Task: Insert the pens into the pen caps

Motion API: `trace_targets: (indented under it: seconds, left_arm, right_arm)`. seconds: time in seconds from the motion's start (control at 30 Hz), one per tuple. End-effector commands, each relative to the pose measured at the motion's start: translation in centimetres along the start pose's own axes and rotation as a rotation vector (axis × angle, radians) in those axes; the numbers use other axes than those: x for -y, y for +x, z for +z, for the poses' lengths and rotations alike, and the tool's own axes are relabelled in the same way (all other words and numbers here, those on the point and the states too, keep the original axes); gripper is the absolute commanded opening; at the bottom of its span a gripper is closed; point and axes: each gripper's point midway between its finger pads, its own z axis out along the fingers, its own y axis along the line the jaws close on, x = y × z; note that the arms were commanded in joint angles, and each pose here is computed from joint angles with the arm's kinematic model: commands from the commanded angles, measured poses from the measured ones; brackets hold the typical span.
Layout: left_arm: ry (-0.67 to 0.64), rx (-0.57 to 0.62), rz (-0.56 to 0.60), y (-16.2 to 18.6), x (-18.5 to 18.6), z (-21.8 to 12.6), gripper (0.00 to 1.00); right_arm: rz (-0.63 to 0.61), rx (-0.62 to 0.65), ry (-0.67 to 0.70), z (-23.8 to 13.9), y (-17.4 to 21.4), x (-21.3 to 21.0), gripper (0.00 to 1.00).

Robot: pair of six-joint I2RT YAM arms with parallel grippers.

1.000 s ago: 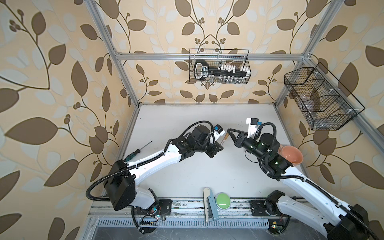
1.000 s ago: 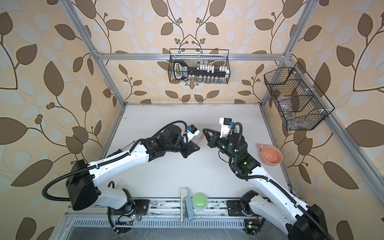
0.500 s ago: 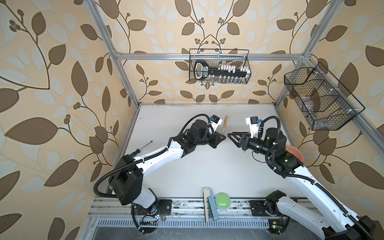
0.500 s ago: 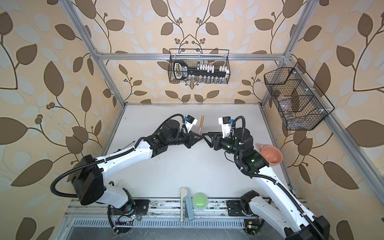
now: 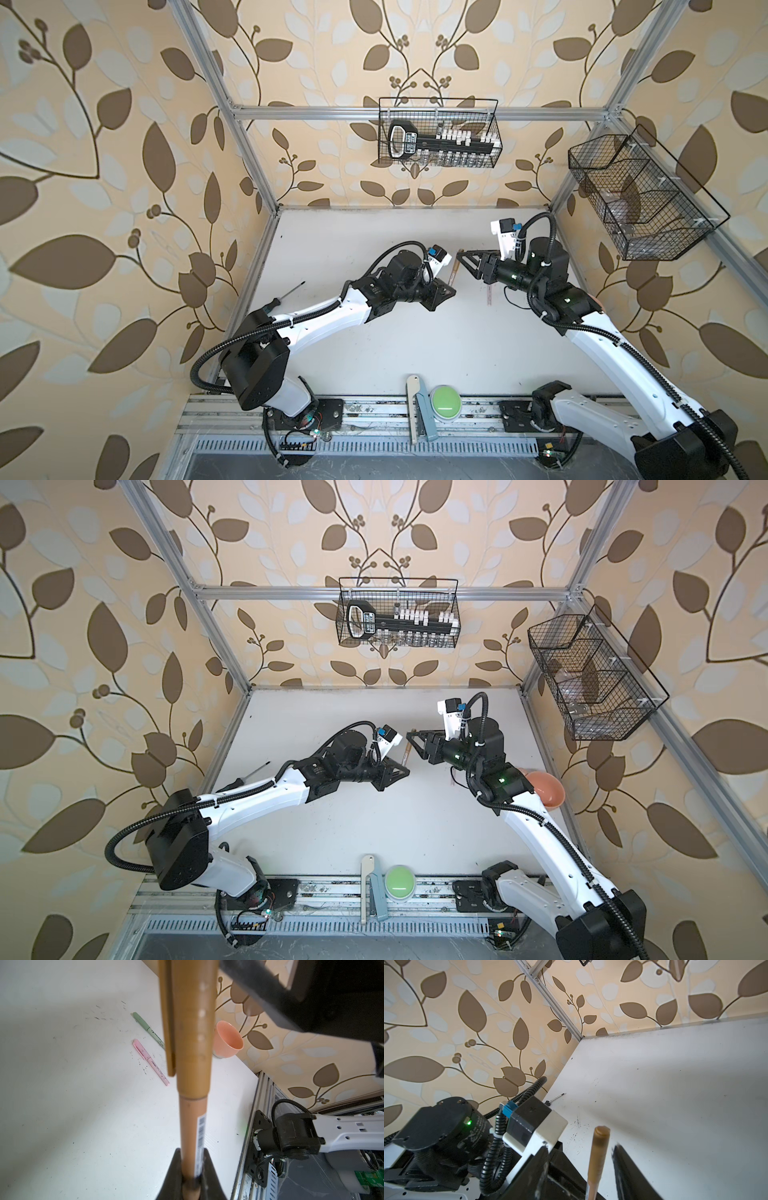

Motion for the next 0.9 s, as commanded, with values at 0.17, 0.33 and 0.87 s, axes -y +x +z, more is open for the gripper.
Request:
trace_targets:
  seconds: [0.17,0.33,0.87]
  left_arm:
    - [0.046,0.068,0.052,-2.1,2.6,-1.9,0.0]
    - [0.045,0.06,0.057,-1.9,2.7,-1.9,0.0]
    - [-0.105,0.165,0.069,-5.1,1.0,-2.6,0.0]
  right_arm:
    - [-0.007,-0.017,-0.05,0.8,-0.2,-0.8,0.49]
    - [-0.002,-0.031,-0.058,1.5,0.0,-0.7,0.43]
    - [0.049,-0.115,-0.063,2.6,3.8,0.0,0.04]
